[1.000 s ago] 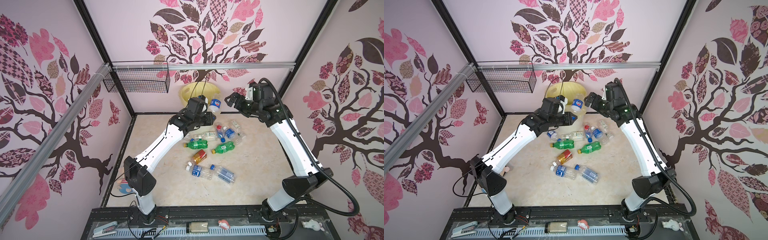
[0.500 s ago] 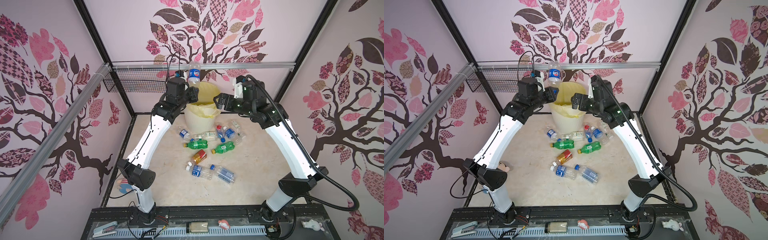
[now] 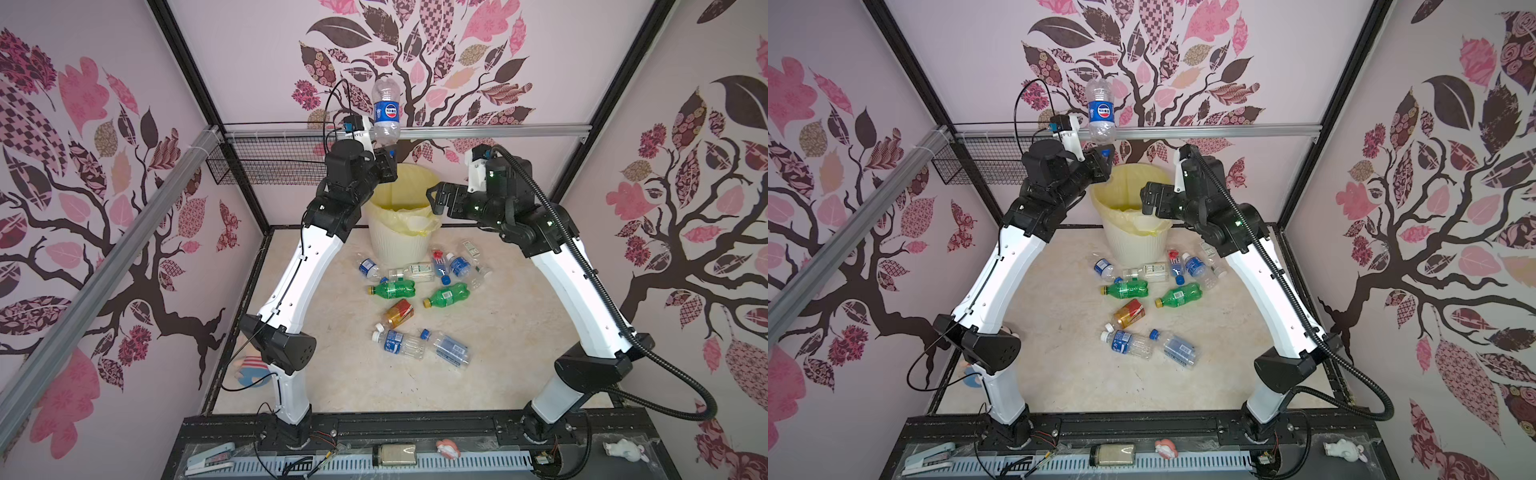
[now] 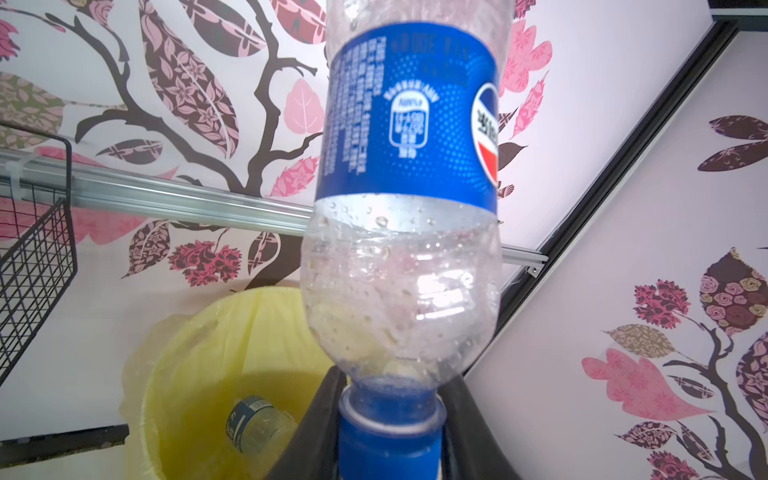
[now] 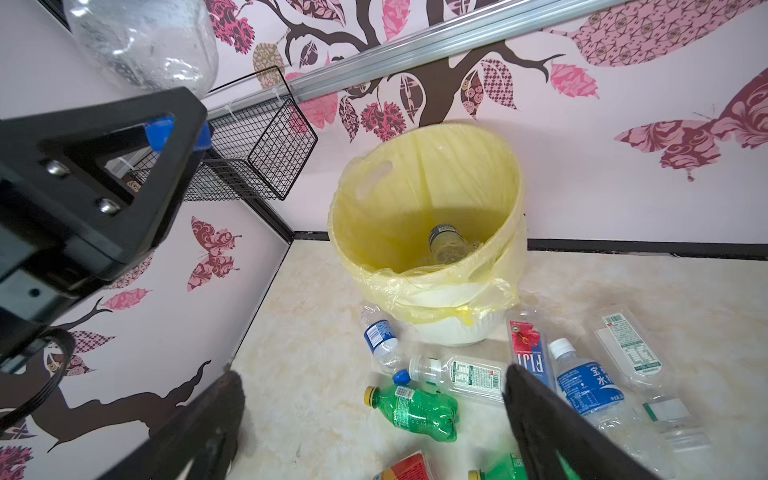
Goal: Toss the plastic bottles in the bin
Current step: 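Raise both held bottles over the bin and open both grippers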
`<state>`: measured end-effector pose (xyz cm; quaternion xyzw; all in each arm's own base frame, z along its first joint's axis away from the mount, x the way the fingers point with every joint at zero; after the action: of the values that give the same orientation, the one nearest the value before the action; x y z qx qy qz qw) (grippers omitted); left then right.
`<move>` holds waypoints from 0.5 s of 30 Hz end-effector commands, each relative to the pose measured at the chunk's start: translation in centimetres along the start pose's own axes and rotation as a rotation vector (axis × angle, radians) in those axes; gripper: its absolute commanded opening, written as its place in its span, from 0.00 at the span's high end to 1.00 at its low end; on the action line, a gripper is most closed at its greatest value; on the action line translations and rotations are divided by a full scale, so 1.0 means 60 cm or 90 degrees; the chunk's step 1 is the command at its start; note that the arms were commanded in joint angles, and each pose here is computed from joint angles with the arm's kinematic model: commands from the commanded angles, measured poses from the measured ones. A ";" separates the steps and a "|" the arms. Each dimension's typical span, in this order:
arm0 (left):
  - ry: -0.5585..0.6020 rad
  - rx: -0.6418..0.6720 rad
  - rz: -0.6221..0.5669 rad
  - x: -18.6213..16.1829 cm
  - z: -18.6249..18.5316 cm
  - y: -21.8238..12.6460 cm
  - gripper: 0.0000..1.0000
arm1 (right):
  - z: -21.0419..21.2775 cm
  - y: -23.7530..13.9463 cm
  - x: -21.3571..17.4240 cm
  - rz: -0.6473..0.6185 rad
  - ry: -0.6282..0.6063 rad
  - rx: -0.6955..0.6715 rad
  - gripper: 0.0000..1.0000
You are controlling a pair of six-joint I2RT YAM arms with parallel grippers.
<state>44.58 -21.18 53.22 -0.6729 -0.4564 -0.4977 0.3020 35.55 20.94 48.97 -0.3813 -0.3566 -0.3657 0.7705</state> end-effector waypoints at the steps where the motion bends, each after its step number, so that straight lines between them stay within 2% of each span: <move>1: -0.001 -0.009 -0.027 0.007 -0.004 0.013 0.86 | -0.003 0.005 0.006 -0.008 -0.007 -0.016 0.00; 3: -0.008 0.010 0.014 -0.044 0.013 0.041 0.86 | -0.006 0.008 0.003 -0.005 -0.006 -0.022 0.00; 6: -0.029 0.035 0.087 -0.129 0.040 0.085 0.77 | -0.010 0.012 -0.003 0.004 -0.003 -0.028 0.00; 9: -0.042 0.022 0.121 -0.165 0.042 0.103 0.57 | -0.010 0.009 -0.003 0.004 -0.002 -0.025 0.00; 11: -0.040 0.027 0.128 -0.170 0.044 0.101 0.39 | -0.011 0.005 -0.002 0.001 -0.005 -0.029 0.00; 15: -0.037 0.035 0.136 -0.172 0.047 0.094 0.19 | -0.014 0.001 -0.002 -0.001 -0.006 -0.032 0.00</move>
<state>51.18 -24.64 39.79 -0.7300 -0.3877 -0.4123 0.3831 35.74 20.64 48.63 -0.3920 -0.3519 -0.3711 0.7647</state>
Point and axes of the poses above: each gripper's point midway between its finger pads, its own y axis out along the fingers, its own z axis along the line the jaws close on, x = y × z, the point moved 5 cm from there along -y, back along the fingers, and after that the axes turned 5 degrees about y, right-handed, at the moved point
